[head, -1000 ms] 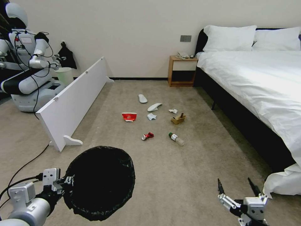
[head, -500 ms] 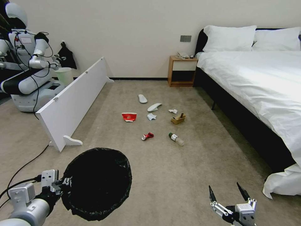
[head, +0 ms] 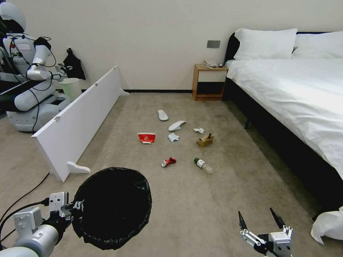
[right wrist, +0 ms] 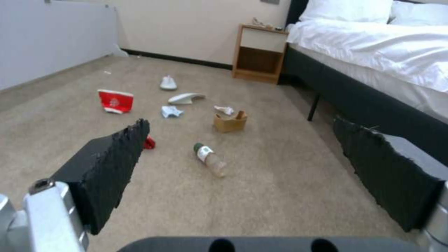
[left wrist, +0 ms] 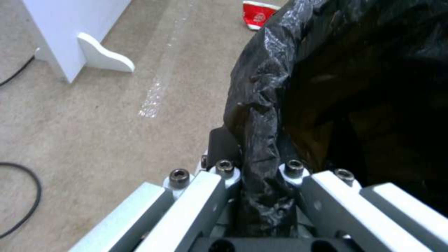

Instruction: Pick up the trash bin, then pick up the garbage from the floor and place it into the trash bin.

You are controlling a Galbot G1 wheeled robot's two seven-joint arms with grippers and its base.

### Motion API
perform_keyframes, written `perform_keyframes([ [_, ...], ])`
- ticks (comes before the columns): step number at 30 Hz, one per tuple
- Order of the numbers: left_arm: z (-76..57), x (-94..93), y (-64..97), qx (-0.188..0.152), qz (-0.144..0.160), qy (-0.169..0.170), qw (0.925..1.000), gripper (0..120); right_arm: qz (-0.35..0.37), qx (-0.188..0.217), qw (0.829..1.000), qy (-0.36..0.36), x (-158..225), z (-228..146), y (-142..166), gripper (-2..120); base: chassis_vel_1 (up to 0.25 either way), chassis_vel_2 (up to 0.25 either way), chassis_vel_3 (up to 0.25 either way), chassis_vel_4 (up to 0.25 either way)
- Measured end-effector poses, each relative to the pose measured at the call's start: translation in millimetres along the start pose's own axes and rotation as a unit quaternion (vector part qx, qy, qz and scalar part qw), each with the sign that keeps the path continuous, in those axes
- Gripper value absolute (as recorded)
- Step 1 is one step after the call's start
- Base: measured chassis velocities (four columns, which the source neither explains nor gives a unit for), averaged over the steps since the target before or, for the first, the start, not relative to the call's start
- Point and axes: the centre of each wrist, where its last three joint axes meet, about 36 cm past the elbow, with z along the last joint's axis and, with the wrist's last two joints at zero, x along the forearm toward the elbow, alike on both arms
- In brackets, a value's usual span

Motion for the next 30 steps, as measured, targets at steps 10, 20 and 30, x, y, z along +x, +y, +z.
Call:
perform_keyframes([
  [10,0.9,1.3,-1.1,0.001,0.003,0.001,1.0000,3,-0.002,0.000,1.000,0.000,0.6,-0.8,-0.8,100,-0.127,0.125,0.125,-0.135],
  [20,1.5,2.4,-4.2,0.001,0.007,0.001,1.0000,3,-0.005,0.001,1.000,-0.002,0.9,-2.6,-1.0,100,-0.151,0.150,0.148,-0.155],
  [30,2.4,2.2,-5.8,0.001,0.009,0.002,1.0000,3,-0.006,-0.001,1.000,-0.003,0.9,-3.2,-1.1,100,-0.142,0.124,0.140,-0.140],
])
